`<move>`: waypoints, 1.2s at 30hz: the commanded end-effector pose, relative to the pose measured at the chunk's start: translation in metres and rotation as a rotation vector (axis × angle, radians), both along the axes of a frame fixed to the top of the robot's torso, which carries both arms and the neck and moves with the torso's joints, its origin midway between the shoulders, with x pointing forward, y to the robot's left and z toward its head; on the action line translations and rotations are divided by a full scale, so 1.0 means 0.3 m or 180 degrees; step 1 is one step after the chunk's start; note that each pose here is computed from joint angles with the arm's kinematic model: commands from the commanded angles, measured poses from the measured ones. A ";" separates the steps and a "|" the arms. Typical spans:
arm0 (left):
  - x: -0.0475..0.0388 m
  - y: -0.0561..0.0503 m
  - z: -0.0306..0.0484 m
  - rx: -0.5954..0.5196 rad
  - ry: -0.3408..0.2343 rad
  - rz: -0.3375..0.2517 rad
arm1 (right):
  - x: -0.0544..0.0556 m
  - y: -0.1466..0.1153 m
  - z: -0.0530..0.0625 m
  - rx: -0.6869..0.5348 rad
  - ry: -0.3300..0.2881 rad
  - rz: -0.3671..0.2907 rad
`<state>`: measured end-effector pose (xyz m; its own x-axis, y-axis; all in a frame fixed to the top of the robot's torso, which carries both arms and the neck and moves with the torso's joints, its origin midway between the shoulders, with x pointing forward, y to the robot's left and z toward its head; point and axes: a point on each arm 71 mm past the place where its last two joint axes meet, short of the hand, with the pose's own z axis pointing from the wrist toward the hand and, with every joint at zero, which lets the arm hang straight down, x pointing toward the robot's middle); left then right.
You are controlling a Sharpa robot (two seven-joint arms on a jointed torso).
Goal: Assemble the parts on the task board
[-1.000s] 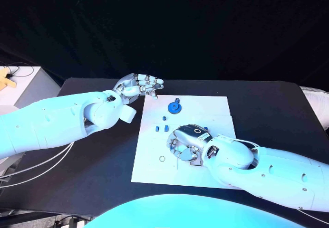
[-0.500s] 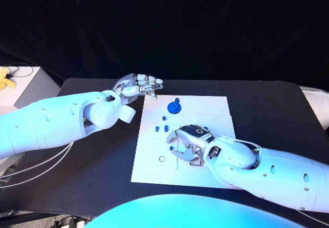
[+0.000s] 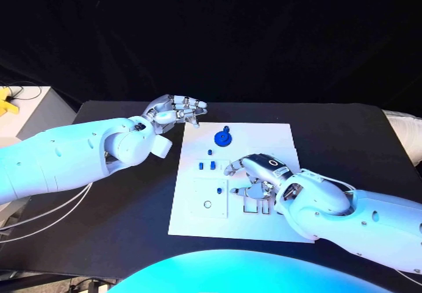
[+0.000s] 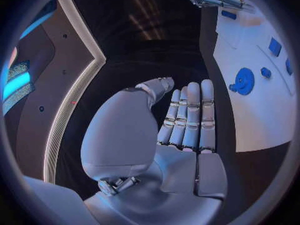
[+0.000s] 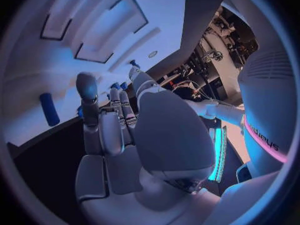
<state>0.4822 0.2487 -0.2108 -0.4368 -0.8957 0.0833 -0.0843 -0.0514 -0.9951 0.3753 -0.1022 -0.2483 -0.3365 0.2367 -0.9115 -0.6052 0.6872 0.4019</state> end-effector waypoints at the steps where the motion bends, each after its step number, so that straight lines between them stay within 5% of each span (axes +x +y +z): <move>1: -0.001 -0.005 0.003 -0.0034 -0.0007 -0.0059 | 0.022 -0.047 0.048 0.0256 0.0093 -0.0167; 9: 0.001 -0.011 0.001 -0.0040 -0.0001 -0.0068 | 0.134 -0.195 0.116 -0.0168 -0.0052 -0.0432; 14: 0.003 -0.010 0.000 -0.0037 0.0002 -0.0063 | 0.162 -0.239 0.121 -0.0317 -0.0071 -0.0491; 26: 0.005 -0.011 -0.001 -0.0038 0.0004 -0.0067 | 0.189 -0.266 0.100 -0.0756 -0.0058 -0.0438; 36: 0.005 -0.008 -0.002 -0.0035 0.0009 -0.0066 | 0.171 -0.223 0.076 -0.0849 0.0039 -0.0291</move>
<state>0.4843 0.2485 -0.2122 -0.4370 -0.8956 0.0835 -0.0889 -0.0494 -0.9948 0.4287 -0.1709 -0.2226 -0.3204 0.0637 -0.9451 -0.5183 0.8233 0.2312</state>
